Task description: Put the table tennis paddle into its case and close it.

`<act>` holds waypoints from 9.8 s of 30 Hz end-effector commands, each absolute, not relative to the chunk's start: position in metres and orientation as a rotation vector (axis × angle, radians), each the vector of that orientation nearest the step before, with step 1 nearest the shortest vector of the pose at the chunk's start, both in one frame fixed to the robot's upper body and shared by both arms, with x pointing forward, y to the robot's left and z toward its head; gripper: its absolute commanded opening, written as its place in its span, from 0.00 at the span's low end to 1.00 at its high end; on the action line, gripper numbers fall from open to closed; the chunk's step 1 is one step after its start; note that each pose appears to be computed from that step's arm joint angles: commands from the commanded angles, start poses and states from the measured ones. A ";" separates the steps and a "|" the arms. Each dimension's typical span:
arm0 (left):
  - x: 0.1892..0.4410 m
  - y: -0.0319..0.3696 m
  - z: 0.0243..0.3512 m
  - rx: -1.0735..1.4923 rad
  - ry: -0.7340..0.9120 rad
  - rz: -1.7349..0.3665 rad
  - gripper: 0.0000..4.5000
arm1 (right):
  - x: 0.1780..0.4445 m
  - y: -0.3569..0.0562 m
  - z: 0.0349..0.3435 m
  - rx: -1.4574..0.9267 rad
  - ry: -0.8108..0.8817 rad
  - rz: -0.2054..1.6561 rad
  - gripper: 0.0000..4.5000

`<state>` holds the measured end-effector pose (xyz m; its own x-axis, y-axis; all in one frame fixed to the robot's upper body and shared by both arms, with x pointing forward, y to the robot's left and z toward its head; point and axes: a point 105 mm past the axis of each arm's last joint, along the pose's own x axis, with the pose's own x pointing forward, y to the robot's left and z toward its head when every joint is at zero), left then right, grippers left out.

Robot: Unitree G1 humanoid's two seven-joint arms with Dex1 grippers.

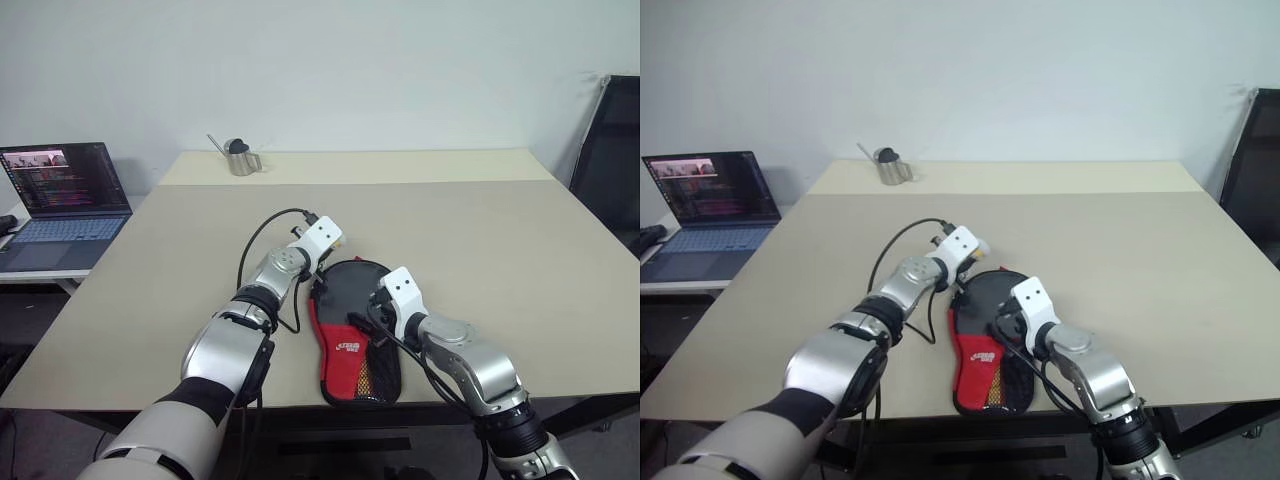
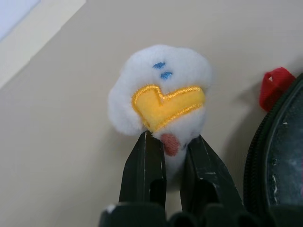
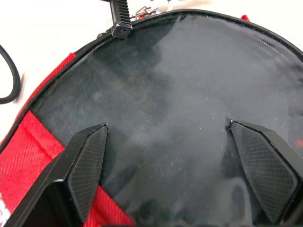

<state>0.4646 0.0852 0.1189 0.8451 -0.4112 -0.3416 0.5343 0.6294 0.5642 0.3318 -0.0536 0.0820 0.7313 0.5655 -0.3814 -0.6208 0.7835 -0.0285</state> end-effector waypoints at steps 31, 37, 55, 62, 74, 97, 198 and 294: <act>0.442 -0.042 0.166 1.431 -0.351 -0.675 0.02 | 0.271 -0.039 0.039 -0.055 0.604 0.577 1.00; 0.433 -0.062 0.169 1.485 -0.439 -0.704 0.02 | 0.269 -0.040 0.038 -0.055 0.608 0.572 1.00; 0.429 -0.042 0.120 1.394 -0.176 -0.850 0.48 | 0.274 -0.033 0.041 -0.052 0.597 0.593 1.00; 0.432 -0.040 0.131 1.376 -0.208 -0.839 0.89 | 0.282 -0.033 0.043 -0.064 0.585 0.604 1.00; 0.446 0.006 0.193 1.057 -0.319 -0.786 0.89 | 0.303 -0.040 0.050 -0.081 0.548 0.612 1.00; 0.373 0.101 0.154 0.462 -0.115 -1.120 0.99 | 0.299 -0.059 0.150 0.000 0.310 0.902 1.00; 0.341 0.050 0.015 0.446 0.506 -1.363 1.00 | 0.312 -0.175 0.142 -0.412 0.450 0.689 0.10; 0.350 0.063 0.102 0.293 0.193 -1.297 1.00 | 0.307 -0.162 0.169 -0.178 0.138 0.931 1.00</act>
<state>0.3498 0.0530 0.0866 0.2373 -0.9061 -0.3503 0.9712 0.2129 0.1072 0.3028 -0.1629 0.1628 0.5892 0.7770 -0.2214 -0.8019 0.5959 -0.0430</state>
